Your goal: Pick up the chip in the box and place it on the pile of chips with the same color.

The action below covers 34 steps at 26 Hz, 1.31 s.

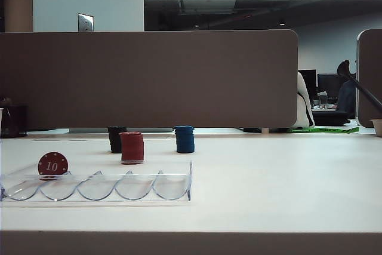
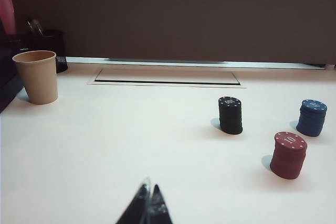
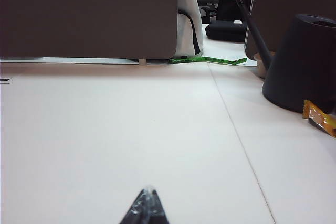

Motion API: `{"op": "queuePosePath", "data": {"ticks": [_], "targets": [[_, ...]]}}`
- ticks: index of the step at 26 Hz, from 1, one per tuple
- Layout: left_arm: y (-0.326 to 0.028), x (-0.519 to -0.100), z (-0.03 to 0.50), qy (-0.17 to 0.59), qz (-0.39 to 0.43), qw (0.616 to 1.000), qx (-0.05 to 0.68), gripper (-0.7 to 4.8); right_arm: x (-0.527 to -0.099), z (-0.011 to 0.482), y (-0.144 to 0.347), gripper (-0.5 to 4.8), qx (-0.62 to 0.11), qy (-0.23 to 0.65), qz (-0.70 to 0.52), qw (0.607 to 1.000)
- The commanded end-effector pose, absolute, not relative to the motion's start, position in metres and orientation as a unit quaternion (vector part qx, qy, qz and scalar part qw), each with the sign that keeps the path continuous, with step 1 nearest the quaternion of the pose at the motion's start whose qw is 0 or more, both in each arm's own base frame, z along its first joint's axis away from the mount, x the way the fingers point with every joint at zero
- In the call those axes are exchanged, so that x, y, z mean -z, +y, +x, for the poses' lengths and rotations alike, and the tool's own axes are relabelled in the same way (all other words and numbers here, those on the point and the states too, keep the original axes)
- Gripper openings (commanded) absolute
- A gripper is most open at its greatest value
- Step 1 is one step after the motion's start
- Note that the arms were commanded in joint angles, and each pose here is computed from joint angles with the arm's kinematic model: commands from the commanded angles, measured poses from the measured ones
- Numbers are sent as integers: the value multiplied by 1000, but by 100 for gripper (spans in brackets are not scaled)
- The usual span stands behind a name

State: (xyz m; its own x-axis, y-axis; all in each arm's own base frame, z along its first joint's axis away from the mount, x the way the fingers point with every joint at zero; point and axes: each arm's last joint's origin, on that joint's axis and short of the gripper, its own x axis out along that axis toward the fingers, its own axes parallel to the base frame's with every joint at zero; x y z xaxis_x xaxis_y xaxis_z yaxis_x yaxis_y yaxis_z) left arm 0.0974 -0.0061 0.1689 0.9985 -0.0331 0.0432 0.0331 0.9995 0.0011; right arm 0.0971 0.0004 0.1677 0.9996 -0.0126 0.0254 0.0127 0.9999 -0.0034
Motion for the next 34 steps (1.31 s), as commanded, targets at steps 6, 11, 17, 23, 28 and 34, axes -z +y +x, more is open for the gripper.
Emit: {"op": "queuePosePath", "data": {"ticks": [6,11,17,23,28,34], "targets": [[-6,-171,97,-31,-2,999,17,-5,-168,97,0,-6,8,-17,0,1000],[-6,-172,97,-31,-2,999,17,-6,-169,97,0,-6,8,-18,1,1000],[-6,-179,96,-41,-2,999,18,-6,-177,95,0,-6,6,-30,1,1000],[-7,-206,84,-3,27,998,49,-6,-207,85,1,-6,-2,-17,0,1000],[-10,-220,79,41,25,993,106,-6,-221,78,4,-6,-53,19,-17,998],[-13,-242,88,106,72,980,153,-6,-244,81,6,-6,-93,78,-37,992]]}}
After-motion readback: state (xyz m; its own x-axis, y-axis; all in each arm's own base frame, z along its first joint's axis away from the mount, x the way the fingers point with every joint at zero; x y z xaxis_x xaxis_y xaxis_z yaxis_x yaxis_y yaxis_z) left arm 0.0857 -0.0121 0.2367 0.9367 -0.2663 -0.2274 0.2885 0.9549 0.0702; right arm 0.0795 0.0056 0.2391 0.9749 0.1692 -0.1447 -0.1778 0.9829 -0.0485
